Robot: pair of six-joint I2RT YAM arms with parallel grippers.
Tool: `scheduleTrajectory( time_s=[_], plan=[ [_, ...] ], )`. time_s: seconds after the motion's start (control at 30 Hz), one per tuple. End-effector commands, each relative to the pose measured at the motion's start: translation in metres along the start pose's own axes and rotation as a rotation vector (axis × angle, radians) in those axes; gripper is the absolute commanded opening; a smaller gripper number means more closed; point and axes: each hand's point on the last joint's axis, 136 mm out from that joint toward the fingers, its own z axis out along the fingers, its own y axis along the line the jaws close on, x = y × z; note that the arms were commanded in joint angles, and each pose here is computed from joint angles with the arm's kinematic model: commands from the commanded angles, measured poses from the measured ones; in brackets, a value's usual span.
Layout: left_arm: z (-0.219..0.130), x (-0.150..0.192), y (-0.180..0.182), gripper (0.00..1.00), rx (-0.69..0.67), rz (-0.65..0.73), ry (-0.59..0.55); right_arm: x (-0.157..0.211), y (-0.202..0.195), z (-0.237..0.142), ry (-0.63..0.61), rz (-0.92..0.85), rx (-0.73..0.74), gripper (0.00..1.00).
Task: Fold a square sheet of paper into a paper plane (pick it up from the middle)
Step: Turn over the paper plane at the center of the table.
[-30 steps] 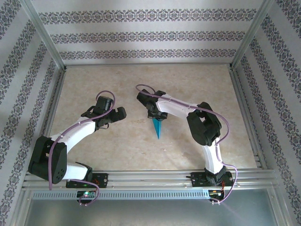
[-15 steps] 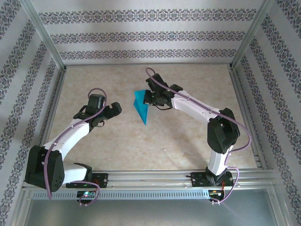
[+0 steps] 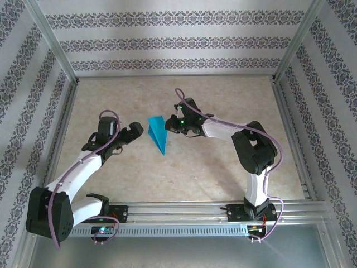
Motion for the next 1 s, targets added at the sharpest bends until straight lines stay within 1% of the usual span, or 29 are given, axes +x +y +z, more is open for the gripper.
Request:
scheduleTrajectory(
  time_s=[0.0,0.1,0.23,0.3,0.43,0.57,0.7,0.87,0.97],
  plan=[
    [0.008,-0.001,-0.025,0.93,0.145,-0.031,0.035,0.002,-0.010,0.005,-0.003,0.035,-0.048,0.00],
    [0.016,0.005,-0.039,0.88,0.193,-0.025,0.084,0.011,-0.027,0.005,0.006,0.053,-0.021,0.00],
    [0.035,0.020,-0.052,0.82,0.168,-0.008,0.161,0.017,-0.044,0.003,0.002,0.088,0.000,0.00],
    [0.044,0.028,-0.061,0.79,0.176,-0.002,0.191,0.019,-0.051,0.001,-0.007,0.107,0.014,0.00],
    [0.061,0.041,-0.084,0.73,0.227,0.005,0.234,0.021,-0.059,-0.001,-0.018,0.136,0.016,0.00],
    [0.074,0.054,-0.100,0.67,0.245,0.021,0.270,0.023,-0.061,-0.003,-0.020,0.141,0.015,0.00],
    [0.087,0.069,-0.104,0.65,0.222,0.029,0.310,0.024,-0.062,-0.004,-0.021,0.143,0.019,0.00],
    [0.096,0.083,-0.099,0.64,0.149,0.061,0.348,0.025,-0.064,-0.004,-0.020,0.151,0.023,0.00],
    [0.101,0.089,-0.083,0.64,0.062,0.067,0.363,0.026,-0.067,-0.005,-0.020,0.159,0.028,0.00]
  ],
)
